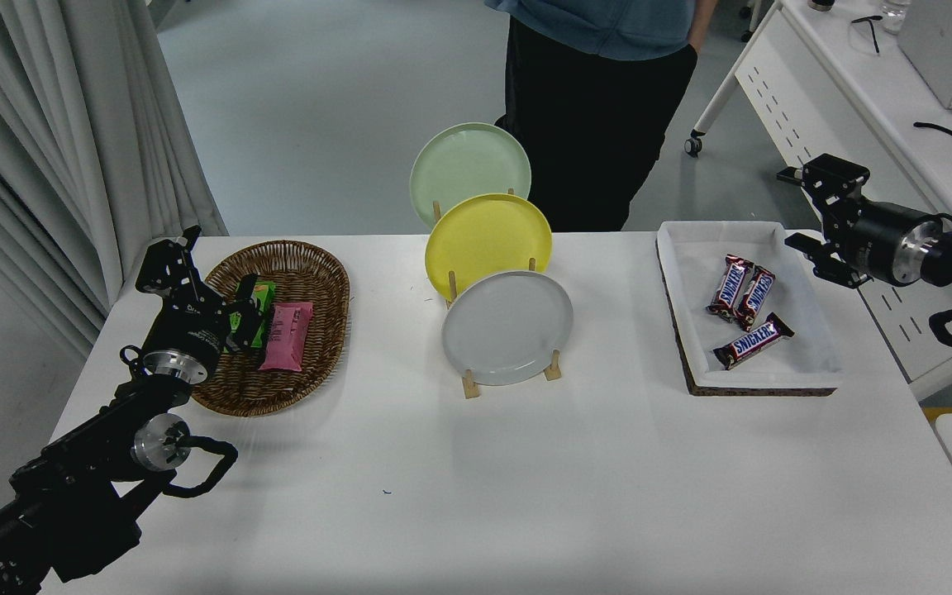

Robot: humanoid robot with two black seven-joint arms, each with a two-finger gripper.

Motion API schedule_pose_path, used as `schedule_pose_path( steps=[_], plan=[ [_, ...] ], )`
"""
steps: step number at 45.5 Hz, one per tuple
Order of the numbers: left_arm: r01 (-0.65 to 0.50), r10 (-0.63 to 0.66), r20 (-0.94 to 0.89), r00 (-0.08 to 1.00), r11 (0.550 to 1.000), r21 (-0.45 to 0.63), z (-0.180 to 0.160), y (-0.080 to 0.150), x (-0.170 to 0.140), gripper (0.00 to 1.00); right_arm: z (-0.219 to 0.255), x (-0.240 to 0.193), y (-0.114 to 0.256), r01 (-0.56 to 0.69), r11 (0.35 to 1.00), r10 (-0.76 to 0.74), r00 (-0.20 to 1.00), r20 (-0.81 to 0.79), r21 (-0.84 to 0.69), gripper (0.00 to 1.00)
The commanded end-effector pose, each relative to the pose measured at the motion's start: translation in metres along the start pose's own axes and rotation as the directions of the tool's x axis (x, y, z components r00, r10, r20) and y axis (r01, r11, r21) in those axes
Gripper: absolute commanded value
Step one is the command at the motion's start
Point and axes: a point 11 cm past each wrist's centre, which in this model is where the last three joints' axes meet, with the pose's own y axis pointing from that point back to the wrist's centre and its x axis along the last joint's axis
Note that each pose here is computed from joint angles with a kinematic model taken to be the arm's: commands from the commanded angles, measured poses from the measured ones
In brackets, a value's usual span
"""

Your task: Place the plate on the table

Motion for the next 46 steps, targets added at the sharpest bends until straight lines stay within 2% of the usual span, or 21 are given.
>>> schedule_pose_path(
  steps=[1, 5, 8, 15, 19, 25, 32, 37, 46],
  plan=[
    [0.0, 0.0, 0.0, 1.0, 1.0, 0.0, 0.0, 0.0, 0.0, 1.0, -0.017, -0.016, -0.002, 0.059, 0.998, -0.059, 0.998, -0.023, 0.003, 0.99],
    [0.0, 0.0, 0.0, 1.0, 1.0, 0.0, 0.0, 0.0, 0.0, 1.0, -0.015, -0.04, 0.004, 0.116, 0.993, -0.117, 0.992, 0.042, 0.025, 0.99],
    [-0.001, 0.001, -0.001, 1.0, 1.0, 0.0, 0.0, 0.0, 0.0, 1.0, -0.021, -0.048, 0.007, 0.112, 0.993, -0.115, 0.991, 0.071, 0.044, 0.99],
    [0.0, 0.0, -0.001, 1.0, 1.0, -0.001, 0.0, -0.001, 0.0, 1.0, -0.044, -0.079, 0.008, 0.208, 0.974, -0.216, 0.972, 0.09, 0.085, 0.99],
    [0.0, 0.0, 0.0, 1.0, 1.0, 0.0, 0.0, 0.0, 0.0, 1.0, -0.038, -0.086, 0.008, 0.229, 0.971, -0.235, 0.968, 0.088, 0.067, 0.99],
    [0.0, 0.0, 0.0, 1.0, 1.0, 0.0, 0.0, 0.0, 0.0, 1.0, -0.026, -0.093, 0.011, 0.243, 0.97, -0.244, 0.967, 0.077, 0.023, 0.99],
    [0.0, 0.0, 0.0, 1.0, 1.0, 0.0, 0.0, 0.0, 0.0, 1.0, -0.045, -0.106, 0.012, 0.266, 0.962, -0.272, 0.954, 0.128, 0.066, 0.99],
    [0.0, 0.0, 0.0, 1.0, 1.0, -0.001, 0.0, 0.0, 0.0, 1.0, -0.041, -0.108, 0.019, 0.283, 0.958, -0.286, 0.948, 0.141, 0.036, 0.99],
    [0.0, 0.0, 0.0, 1.0, 1.0, 0.0, 0.0, 0.0, 0.0, 1.0, -0.048, -0.116, 0.01, 0.245, 0.968, -0.249, 0.95, 0.188, 0.043, 0.99]
  ],
)
